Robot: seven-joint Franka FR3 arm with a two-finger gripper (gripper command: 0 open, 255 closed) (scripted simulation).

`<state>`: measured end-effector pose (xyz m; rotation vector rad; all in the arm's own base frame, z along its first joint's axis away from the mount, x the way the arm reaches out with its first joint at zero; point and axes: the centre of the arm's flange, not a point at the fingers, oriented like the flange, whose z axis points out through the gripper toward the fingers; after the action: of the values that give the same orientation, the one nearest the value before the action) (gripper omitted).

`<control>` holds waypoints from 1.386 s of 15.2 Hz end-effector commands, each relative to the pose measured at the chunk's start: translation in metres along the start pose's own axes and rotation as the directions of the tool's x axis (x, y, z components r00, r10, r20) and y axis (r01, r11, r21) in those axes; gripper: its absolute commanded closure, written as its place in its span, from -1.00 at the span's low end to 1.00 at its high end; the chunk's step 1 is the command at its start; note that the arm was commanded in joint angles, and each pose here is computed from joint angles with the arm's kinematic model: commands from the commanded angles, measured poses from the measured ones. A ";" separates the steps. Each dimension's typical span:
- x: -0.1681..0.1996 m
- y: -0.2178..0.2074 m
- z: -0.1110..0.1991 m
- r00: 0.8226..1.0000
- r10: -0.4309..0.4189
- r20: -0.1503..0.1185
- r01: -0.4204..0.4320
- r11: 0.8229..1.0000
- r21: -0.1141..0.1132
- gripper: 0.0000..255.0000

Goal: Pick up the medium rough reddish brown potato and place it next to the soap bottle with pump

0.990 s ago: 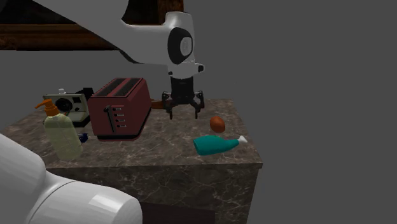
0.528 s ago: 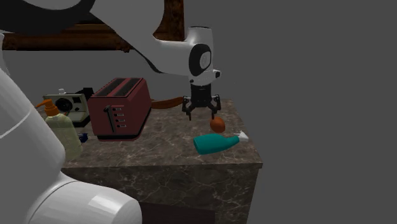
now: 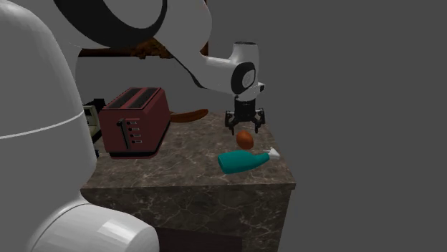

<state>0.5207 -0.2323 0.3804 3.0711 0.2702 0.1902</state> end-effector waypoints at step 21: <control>0.001 0.004 0.040 1.000 -0.001 -0.004 0.001 1.000 -0.002 1.00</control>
<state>0.5270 -0.2384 0.3415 3.0680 0.2701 0.1977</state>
